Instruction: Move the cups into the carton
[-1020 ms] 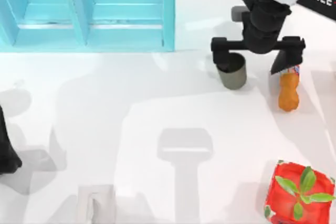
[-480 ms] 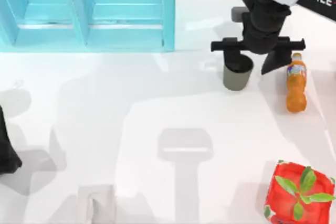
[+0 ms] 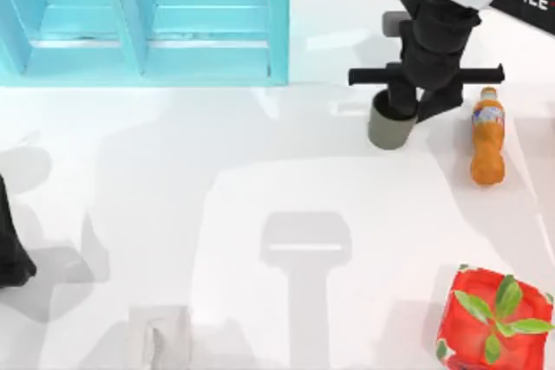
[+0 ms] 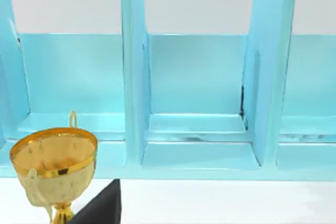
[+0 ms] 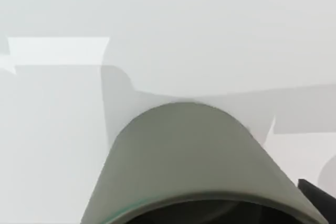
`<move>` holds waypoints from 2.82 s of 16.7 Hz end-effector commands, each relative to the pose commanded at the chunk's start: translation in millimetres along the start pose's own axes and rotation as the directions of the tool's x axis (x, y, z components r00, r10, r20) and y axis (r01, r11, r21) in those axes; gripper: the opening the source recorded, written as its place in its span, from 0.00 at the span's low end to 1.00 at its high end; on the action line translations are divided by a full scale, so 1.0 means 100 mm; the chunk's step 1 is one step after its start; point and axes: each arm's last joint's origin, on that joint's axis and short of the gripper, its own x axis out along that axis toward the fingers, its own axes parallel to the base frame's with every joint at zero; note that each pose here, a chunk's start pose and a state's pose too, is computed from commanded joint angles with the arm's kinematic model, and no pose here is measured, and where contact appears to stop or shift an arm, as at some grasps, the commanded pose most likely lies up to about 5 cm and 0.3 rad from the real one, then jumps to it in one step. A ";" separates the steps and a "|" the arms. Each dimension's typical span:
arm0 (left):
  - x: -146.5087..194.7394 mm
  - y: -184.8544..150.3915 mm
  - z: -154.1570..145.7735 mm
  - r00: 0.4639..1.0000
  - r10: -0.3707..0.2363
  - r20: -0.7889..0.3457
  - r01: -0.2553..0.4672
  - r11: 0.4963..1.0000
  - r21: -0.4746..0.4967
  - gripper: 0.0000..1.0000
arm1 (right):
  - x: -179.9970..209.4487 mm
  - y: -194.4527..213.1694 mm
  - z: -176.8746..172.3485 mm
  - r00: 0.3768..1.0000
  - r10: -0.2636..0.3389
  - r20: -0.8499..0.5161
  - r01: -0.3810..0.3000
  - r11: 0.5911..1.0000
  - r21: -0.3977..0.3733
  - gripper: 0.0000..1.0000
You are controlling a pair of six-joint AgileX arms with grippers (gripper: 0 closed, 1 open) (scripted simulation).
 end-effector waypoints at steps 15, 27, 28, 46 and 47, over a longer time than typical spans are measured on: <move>0.00 0.00 0.00 1.000 0.000 0.000 0.000 1.000 0.000 1.00 | -0.79 -0.80 0.10 1.000 -0.005 -0.021 0.005 1.000 -0.009 0.00; 0.00 0.00 0.00 1.000 0.000 0.000 0.000 1.000 0.000 1.00 | -1.22 -1.64 -0.08 1.000 -0.006 0.015 0.007 1.000 -0.014 0.00; 0.00 0.00 0.00 1.000 0.000 0.000 0.000 1.000 0.000 1.00 | -1.27 -1.85 -0.15 1.000 -0.008 0.019 0.009 1.000 -0.022 0.00; 0.00 0.00 0.00 1.000 0.000 0.000 0.000 1.000 0.000 1.00 | -1.42 -3.43 -1.36 0.999 -0.038 0.003 0.038 0.999 0.002 0.00; 0.00 0.00 0.00 1.000 0.000 0.000 0.000 1.000 0.000 1.00 | -1.34 -3.42 -1.36 0.999 -0.040 0.004 0.040 0.999 0.001 0.00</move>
